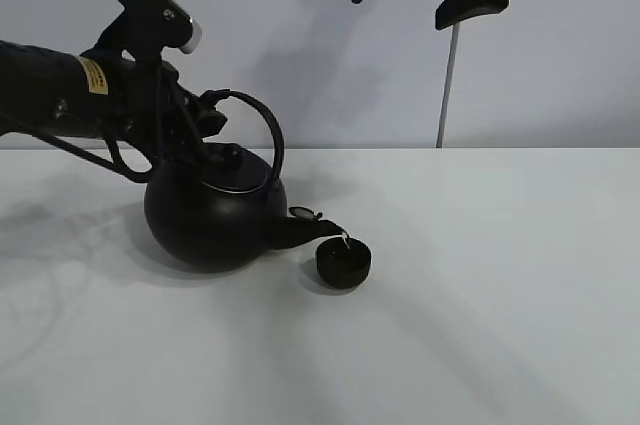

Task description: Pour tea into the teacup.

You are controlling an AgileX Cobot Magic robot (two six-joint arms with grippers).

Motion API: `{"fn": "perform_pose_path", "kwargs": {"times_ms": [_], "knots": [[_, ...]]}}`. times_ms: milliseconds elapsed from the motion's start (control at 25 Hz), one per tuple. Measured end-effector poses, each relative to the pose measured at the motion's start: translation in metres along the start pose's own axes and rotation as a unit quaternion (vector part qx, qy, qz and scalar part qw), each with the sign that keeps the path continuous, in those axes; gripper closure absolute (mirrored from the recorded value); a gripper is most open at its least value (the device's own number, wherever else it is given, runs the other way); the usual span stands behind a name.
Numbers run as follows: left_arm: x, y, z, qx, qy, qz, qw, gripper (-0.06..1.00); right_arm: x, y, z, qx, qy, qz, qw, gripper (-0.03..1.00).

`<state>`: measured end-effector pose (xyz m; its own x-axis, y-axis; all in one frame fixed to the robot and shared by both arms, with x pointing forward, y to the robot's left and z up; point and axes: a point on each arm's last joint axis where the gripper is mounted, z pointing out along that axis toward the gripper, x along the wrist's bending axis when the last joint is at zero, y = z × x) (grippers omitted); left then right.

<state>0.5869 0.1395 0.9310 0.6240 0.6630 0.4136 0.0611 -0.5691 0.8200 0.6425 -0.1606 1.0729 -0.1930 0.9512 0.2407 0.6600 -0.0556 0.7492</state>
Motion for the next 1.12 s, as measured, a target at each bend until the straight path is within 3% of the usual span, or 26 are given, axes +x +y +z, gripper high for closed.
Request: {"fn": "perform_pose_path", "kwargs": {"times_ms": [600, 1120], "knots": [[0.0, 0.001, -0.004, -0.012, 0.006, -0.082, 0.997, 0.84, 0.0, 0.0, 0.0, 0.0, 0.0, 0.0, 1.0, 0.35], [-0.016, -0.034, -0.049, -0.069, 0.087, -0.173, 0.979, 0.84, 0.0, 0.0, 0.0, -0.001, 0.0, 0.0, 1.0, 0.35]]}}
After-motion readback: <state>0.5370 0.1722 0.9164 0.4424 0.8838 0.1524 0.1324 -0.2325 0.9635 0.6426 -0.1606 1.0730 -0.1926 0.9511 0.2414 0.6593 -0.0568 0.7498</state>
